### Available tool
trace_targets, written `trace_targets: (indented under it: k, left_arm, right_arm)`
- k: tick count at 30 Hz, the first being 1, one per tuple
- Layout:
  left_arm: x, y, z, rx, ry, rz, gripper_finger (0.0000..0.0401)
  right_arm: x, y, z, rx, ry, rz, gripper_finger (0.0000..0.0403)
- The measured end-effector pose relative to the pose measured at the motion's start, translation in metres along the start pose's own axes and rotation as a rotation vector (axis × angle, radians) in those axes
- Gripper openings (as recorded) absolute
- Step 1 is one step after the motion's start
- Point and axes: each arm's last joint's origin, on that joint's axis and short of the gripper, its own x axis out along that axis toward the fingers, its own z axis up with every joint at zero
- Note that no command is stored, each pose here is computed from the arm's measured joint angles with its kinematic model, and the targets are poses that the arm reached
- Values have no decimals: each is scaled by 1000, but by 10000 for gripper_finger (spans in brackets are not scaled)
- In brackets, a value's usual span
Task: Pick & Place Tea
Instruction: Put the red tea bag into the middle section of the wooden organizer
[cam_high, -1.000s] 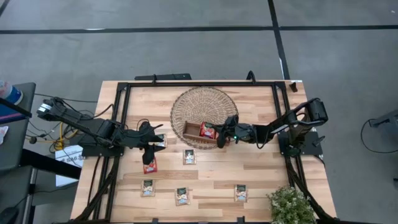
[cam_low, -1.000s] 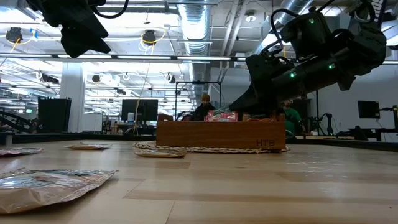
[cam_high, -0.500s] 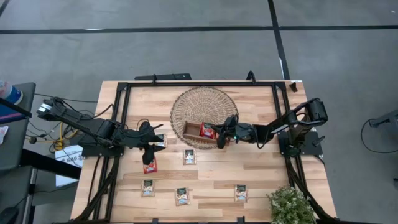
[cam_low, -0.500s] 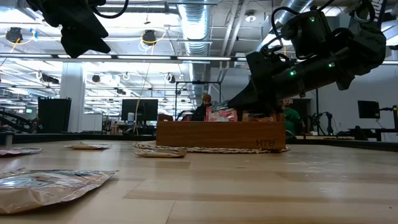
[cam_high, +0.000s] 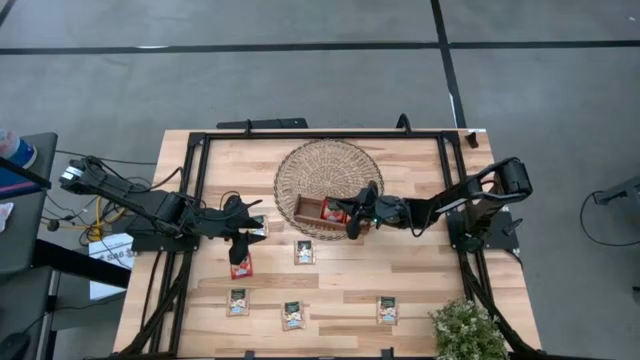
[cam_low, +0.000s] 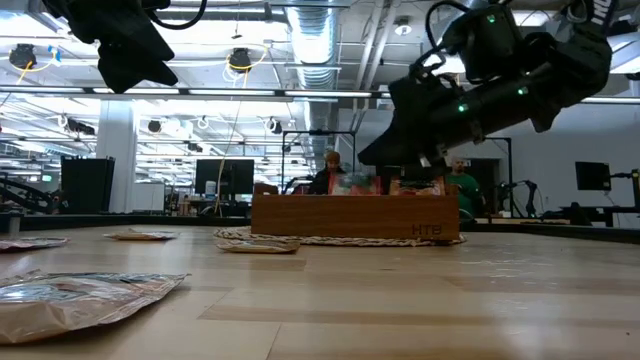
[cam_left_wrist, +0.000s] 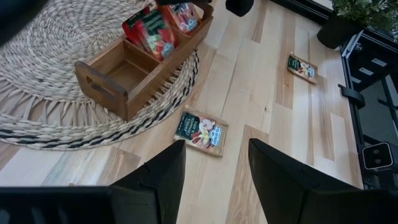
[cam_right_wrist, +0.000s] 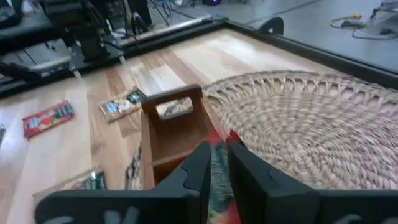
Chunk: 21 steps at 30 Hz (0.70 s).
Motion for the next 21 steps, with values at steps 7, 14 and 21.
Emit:
trace_targets:
  k: [7, 14, 21]
  left_arm:
    - [0, 0, 0, 0, 0, 0, 167]
    - [0, 0, 0, 0, 0, 0, 167]
    - [0, 0, 0, -23, 10, -14, 167]
  right_arm:
    - [1, 1, 1, 5, 4, 1, 52]
    - [-12, 2, 26, 8, -93, 26, 52]
    - [-49, 3, 67, 10, -199, 63, 43]
